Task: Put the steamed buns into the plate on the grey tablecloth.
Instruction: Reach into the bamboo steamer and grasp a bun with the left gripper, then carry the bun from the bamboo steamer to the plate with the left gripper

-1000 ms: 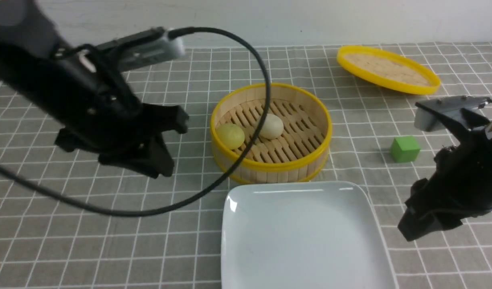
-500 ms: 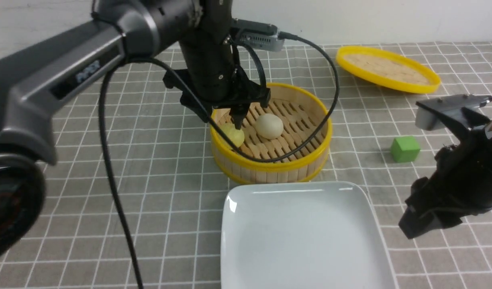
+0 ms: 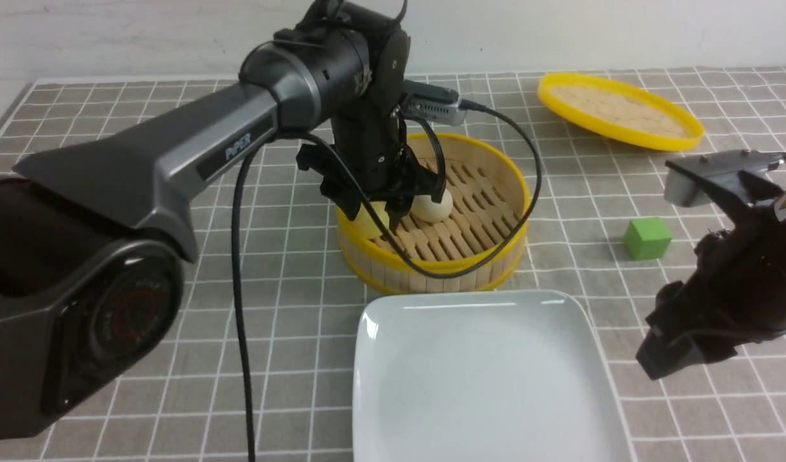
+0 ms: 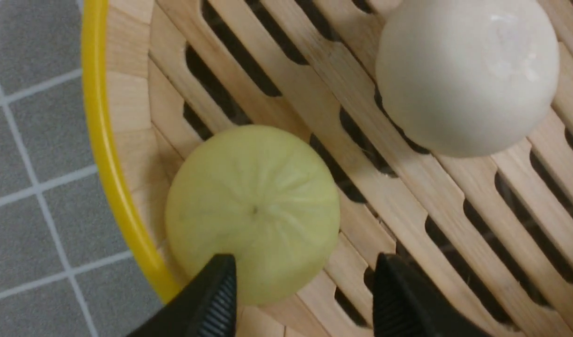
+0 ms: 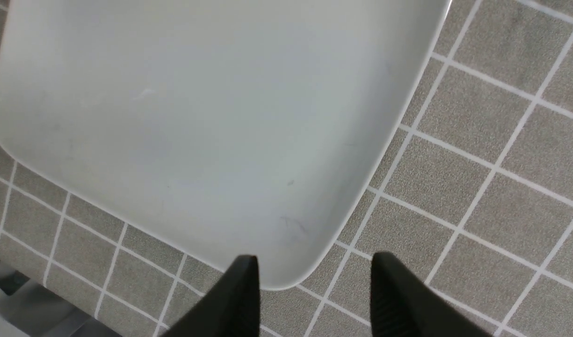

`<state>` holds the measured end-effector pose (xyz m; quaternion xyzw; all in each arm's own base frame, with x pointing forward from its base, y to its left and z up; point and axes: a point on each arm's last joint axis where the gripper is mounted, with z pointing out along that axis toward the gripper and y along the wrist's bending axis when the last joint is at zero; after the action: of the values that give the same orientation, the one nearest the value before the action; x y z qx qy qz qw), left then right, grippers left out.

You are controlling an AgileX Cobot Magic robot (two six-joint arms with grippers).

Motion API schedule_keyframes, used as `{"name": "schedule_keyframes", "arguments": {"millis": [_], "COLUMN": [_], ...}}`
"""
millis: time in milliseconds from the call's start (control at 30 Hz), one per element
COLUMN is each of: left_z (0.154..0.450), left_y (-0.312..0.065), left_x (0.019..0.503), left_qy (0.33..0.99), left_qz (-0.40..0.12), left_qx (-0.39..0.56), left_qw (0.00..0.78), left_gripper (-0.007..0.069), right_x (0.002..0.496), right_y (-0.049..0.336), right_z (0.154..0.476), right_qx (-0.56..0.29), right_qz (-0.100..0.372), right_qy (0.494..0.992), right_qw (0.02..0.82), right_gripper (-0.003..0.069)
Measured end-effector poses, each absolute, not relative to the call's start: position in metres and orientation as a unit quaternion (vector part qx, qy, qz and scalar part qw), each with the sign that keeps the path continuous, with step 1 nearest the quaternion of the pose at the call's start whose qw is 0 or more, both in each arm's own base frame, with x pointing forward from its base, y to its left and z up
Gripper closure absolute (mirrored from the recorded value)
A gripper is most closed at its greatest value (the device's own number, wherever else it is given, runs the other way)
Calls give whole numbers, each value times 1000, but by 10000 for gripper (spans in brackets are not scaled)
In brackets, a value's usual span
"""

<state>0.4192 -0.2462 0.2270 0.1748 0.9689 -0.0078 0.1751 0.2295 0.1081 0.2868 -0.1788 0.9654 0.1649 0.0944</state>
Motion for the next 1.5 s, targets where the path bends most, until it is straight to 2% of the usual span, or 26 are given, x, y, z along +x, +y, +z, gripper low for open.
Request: {"name": "schedule_keyframes", "arguments": {"millis": [67,133,167,200,233,300,400,467,500,567,667,767,900,1033,1100,1167,1300,1500], "left_z": [222,220,220,222,225,230,261,295,324,363,413,440,417,337,298,273,245,224], "left_y": [-247,-247,-247,-247,-247,-246,-244,-239,-233,-222,-204,-185,-178,-178,-181,-185,-192,-203], "left_x": [420,421,421,421,420,419,410,397,385,367,337,299,267,245,243,245,249,257], "left_qy": [970,970,970,970,969,969,966,961,954,942,925,919,935,957,959,957,952,946], "left_qz": [-6,-6,-6,-6,-7,-10,-30,-47,-56,-67,-83,-115,-157,-183,-198,-213,-238,-264], "left_qx": [175,176,176,175,175,174,176,186,195,203,203,195,194,188,176,166,166,167], "left_qw": [171,169,169,171,173,177,188,201,222,257,309,322,253,124,98,102,100,82], "left_gripper": [338,461,475,561,593,604,611,611,611,611,611,610,610,603,601,597,588,533], "right_x": [229,229,229,229,229,229,229,229,229,229,229,229,229,229,229,229,229,229], "right_y": [108,108,108,108,108,108,108,108,108,108,108,108,108,108,108,108,108,108], "right_z": [287,287,287,287,287,287,287,287,287,287,287,287,287,287,287,287,287,287], "right_qx": [-179,-179,-179,-179,-179,-179,-179,-179,-179,-179,-178,-178,-178,-178,-178,-178,-178,-177], "right_qz": [165,165,165,165,165,165,165,165,165,165,165,165,165,165,165,165,165,167], "right_qy": [965,965,965,965,965,965,965,966,966,966,966,966,966,966,966,966,966,966], "right_qw": [94,94,94,94,94,94,94,93,93,93,93,92,92,92,92,92,92,92], "right_gripper": [321,321,321,322,323,323,323,323,323,323,323,323,323,323,323,323,323,323]}}
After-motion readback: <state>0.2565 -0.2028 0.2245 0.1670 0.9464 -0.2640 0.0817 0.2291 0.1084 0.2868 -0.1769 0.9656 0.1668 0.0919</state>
